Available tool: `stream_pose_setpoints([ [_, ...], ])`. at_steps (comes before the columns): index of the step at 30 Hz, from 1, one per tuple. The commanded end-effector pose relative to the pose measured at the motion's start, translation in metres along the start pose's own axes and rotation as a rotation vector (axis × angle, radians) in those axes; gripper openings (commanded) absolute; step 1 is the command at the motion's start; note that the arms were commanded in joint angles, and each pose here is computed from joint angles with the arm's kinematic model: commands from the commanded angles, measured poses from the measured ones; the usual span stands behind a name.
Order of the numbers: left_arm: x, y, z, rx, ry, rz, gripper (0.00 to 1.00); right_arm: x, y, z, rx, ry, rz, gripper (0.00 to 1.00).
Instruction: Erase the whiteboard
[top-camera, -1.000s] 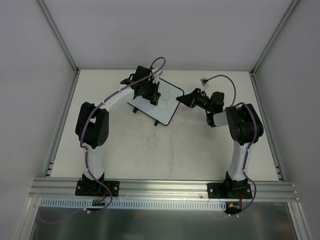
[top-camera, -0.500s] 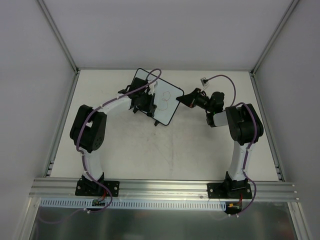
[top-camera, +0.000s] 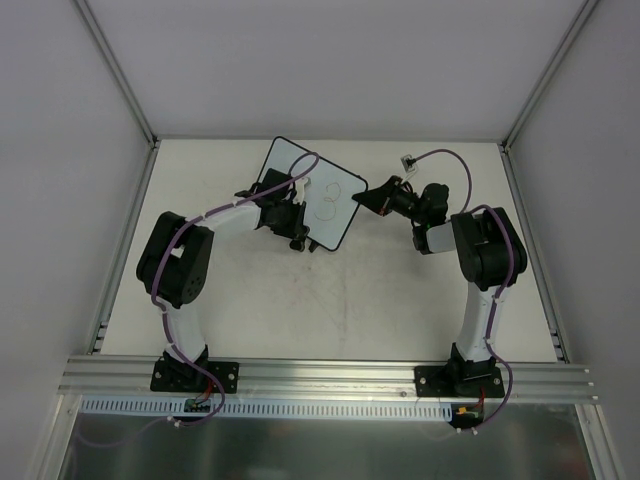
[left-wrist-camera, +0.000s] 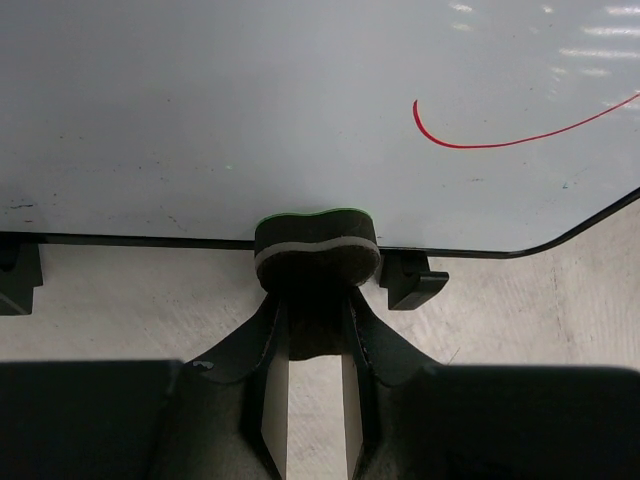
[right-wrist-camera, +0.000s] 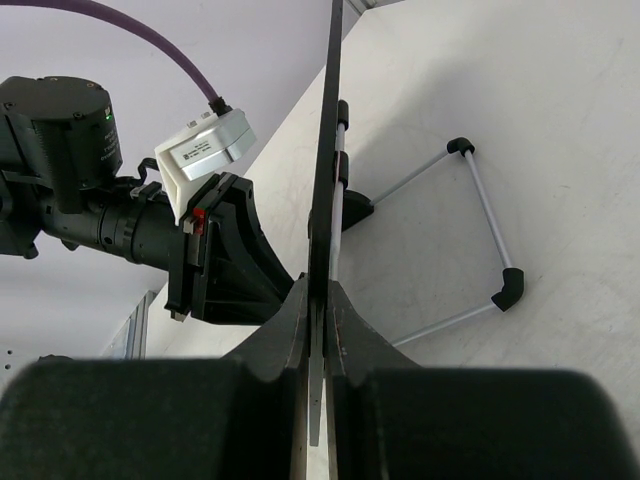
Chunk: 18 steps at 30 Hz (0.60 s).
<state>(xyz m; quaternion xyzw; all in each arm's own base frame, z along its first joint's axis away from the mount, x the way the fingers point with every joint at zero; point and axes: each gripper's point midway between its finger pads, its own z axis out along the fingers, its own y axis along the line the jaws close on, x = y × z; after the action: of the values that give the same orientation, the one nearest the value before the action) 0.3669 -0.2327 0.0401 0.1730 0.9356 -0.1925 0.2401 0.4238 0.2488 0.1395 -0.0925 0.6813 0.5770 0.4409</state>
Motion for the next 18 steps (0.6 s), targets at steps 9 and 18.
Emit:
stream_pose_setpoints([
  [9, -0.046, -0.018, -0.011, 0.037, -0.092, 0.043, 0.0, -0.011, 0.052, 0.002, -0.204, -0.013, -0.238, 0.0],
  [18, -0.083, -0.027, -0.004, 0.069, -0.138, 0.058, 0.0, -0.012, 0.053, 0.002, -0.208, -0.013, -0.24, 0.0],
])
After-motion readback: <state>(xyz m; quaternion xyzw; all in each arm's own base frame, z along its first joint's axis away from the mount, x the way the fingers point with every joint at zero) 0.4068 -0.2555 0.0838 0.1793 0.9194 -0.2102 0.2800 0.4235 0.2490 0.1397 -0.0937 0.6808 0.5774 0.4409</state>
